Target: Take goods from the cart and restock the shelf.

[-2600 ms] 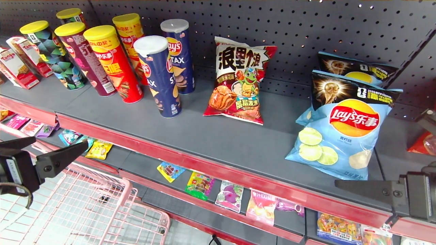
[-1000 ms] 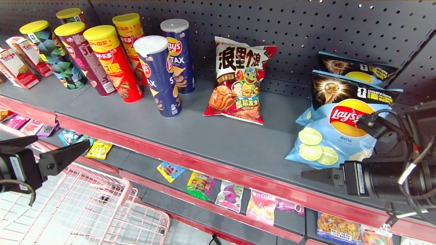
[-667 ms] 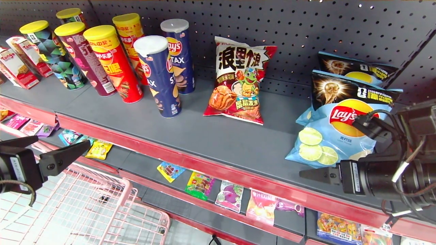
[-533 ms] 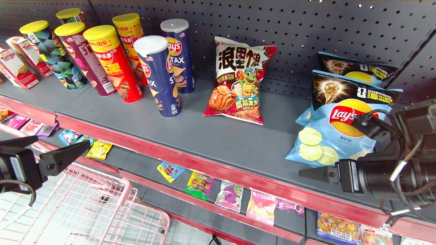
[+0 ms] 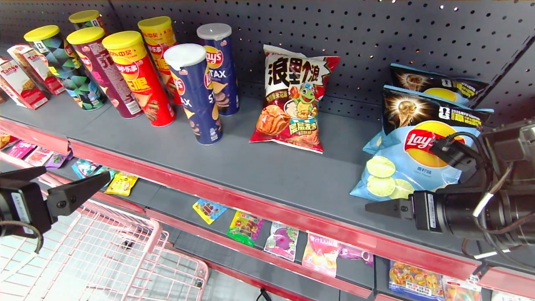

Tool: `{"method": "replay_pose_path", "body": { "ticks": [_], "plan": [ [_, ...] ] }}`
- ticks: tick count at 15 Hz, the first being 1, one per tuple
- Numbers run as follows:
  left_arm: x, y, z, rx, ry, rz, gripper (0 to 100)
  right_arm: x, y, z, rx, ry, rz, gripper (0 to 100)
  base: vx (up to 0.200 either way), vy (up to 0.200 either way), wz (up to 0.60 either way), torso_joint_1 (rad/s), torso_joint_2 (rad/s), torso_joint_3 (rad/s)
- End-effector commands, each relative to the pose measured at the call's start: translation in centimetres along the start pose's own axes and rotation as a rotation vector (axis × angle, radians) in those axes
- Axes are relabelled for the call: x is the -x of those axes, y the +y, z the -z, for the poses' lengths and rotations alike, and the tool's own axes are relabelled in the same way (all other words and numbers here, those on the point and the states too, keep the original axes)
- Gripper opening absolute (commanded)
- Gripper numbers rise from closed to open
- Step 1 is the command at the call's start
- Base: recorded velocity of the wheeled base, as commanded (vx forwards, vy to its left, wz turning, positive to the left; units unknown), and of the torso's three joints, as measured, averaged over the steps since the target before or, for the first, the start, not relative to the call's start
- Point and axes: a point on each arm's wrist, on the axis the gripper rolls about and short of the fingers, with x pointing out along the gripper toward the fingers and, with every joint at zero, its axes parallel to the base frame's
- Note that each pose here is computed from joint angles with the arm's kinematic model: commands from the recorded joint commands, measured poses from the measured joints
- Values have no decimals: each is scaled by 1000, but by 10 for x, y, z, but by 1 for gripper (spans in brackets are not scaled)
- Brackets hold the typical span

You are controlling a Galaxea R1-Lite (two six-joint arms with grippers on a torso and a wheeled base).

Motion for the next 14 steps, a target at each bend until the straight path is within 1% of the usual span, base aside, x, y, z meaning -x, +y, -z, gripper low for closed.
{"method": "replay_pose_path", "body": {
  "ticks": [1, 5, 8, 14],
  "plan": [
    [0, 0, 0, 1, -1, 0, 100, -1, 0, 0, 0, 1, 0, 100, 0, 0, 0, 0, 0, 0],
    [0, 0, 0, 0, 0, 0, 100, 0, 2, -4, 6, -25, -13, 100, 0, 0, 0, 0, 0, 0],
    [1, 0, 0, 1, -1, 0, 100, -1, 2, -5, 12, -27, -12, 100, 0, 0, 0, 0, 0, 0],
    [1, 0, 0, 1, -3, 0, 100, -1, -5, -8, 1, -37, 10, 100, 0, 0, 0, 0, 0, 0]
  ]
}}
